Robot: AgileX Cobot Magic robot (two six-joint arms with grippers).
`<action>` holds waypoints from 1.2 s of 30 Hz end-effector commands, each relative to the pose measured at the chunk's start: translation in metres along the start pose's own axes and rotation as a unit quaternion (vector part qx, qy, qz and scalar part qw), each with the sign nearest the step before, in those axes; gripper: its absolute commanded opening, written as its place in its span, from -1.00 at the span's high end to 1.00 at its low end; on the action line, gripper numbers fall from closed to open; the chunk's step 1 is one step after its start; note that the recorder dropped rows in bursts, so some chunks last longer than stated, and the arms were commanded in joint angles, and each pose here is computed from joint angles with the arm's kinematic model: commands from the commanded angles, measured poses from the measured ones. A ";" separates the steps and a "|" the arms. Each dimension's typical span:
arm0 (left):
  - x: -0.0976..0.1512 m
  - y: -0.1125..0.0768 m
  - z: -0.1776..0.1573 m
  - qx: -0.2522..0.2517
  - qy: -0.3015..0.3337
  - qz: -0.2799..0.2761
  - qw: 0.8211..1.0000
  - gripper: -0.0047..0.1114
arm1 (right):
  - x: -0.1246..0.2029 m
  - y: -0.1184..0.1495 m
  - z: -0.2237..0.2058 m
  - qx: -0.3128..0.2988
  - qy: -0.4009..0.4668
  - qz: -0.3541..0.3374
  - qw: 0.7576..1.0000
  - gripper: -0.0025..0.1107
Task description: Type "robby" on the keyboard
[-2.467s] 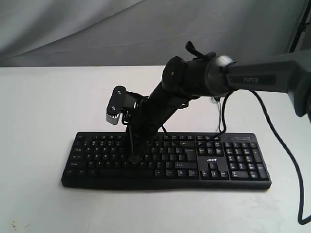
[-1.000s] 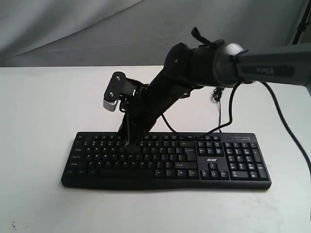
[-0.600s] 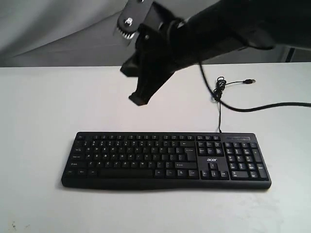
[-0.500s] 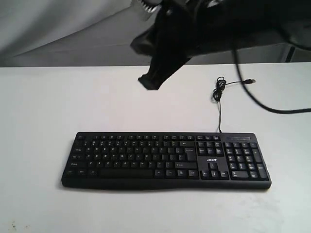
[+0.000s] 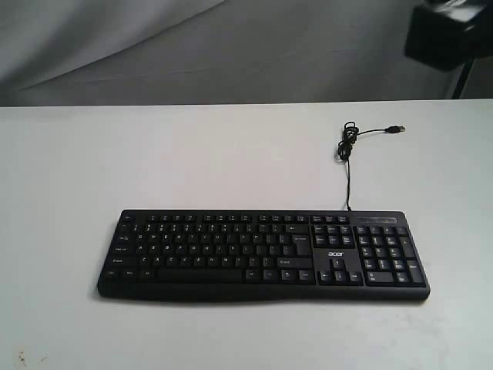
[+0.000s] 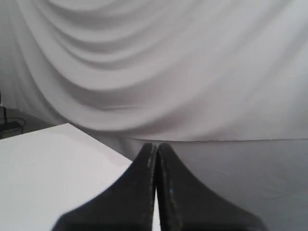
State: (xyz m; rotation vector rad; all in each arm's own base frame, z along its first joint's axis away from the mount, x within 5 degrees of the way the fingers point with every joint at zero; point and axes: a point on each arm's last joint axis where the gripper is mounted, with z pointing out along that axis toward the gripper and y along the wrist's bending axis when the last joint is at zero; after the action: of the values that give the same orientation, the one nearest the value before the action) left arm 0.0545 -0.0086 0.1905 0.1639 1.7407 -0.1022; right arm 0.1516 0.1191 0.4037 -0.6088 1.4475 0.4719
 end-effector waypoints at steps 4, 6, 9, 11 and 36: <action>0.001 0.000 0.000 0.002 -0.003 0.001 1.000 0.92 | -0.034 -0.012 -0.054 0.063 -0.120 0.111 0.984 0.96; 0.001 0.000 0.000 0.002 -0.003 0.001 1.000 0.92 | -0.040 -0.010 -0.066 0.053 -0.141 0.131 0.980 0.96; 0.001 0.000 0.000 0.002 -0.003 0.001 1.000 0.92 | -0.046 -0.011 -0.079 0.044 -0.169 0.192 0.966 0.96; 0.001 0.000 0.000 0.002 -0.003 0.001 1.000 0.92 | -0.049 -0.014 -0.086 0.054 -0.189 0.217 0.956 0.96; 0.001 0.000 0.000 0.002 -0.003 0.001 1.000 0.92 | 0.122 -0.009 -0.147 0.271 0.002 0.024 0.962 0.96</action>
State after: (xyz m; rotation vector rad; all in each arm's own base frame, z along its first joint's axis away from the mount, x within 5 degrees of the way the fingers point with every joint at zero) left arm 0.0545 -0.0086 0.1905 0.1639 1.7407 -0.1022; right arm 0.0559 0.0121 0.2966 -0.1434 1.4915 0.1189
